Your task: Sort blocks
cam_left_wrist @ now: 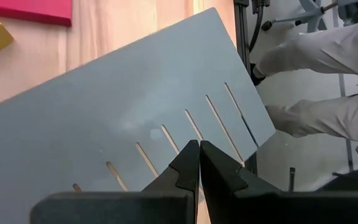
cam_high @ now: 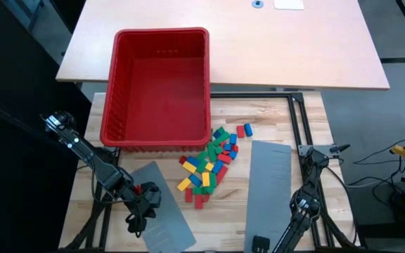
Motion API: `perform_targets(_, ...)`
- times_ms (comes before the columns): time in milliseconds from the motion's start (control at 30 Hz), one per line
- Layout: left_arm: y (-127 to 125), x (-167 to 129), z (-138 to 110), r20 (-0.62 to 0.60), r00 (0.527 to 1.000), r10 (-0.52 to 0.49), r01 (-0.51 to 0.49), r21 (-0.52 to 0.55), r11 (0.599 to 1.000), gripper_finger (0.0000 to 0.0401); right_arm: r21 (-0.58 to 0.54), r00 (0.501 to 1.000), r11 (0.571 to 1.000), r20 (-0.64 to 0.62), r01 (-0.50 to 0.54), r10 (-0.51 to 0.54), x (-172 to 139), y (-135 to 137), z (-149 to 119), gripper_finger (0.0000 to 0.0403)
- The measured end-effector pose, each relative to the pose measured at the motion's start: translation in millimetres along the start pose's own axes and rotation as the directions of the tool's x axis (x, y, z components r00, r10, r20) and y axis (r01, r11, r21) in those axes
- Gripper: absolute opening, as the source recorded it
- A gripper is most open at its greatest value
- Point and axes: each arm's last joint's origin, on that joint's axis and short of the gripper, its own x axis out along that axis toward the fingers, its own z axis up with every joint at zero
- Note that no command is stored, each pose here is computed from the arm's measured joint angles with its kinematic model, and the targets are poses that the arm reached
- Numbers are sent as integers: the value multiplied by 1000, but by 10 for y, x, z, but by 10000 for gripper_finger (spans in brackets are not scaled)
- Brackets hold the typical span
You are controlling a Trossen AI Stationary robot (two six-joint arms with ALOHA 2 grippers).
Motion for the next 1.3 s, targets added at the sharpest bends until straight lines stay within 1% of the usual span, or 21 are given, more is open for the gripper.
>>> perform_targets(100,5,0,5,18,1000,18,-18,4,1000,0,-15,999,999,-16,39,-39,45,-24,-11,266)
perform_targets(200,9,0,9,29,999,29,-29,3,1000,0,-19,998,998,-6,55,-55,65,-25,-19,265)
perform_targets(367,9,0,8,30,999,30,-30,-2,1000,0,-16,995,995,-3,97,-97,92,-47,-34,261)
perform_targets(467,11,0,11,36,999,36,-36,-3,999,0,-16,994,994,-1,109,-109,114,-52,-31,244)
perform_targets(733,16,-1,16,53,997,53,-53,-6,999,0,-10,990,990,1,138,-138,207,-45,-34,182)
perform_targets(1000,22,-2,21,73,995,73,-73,-8,997,0,0,985,985,25,170,-170,227,-45,-66,161)
perform_targets(1133,22,-2,22,75,994,75,-75,-12,997,0,-3,985,986,31,170,-169,228,-37,-76,123)
perform_targets(1300,24,-2,24,80,994,80,-78,-28,997,0,-3,988,989,34,149,-148,228,-17,-73,49)
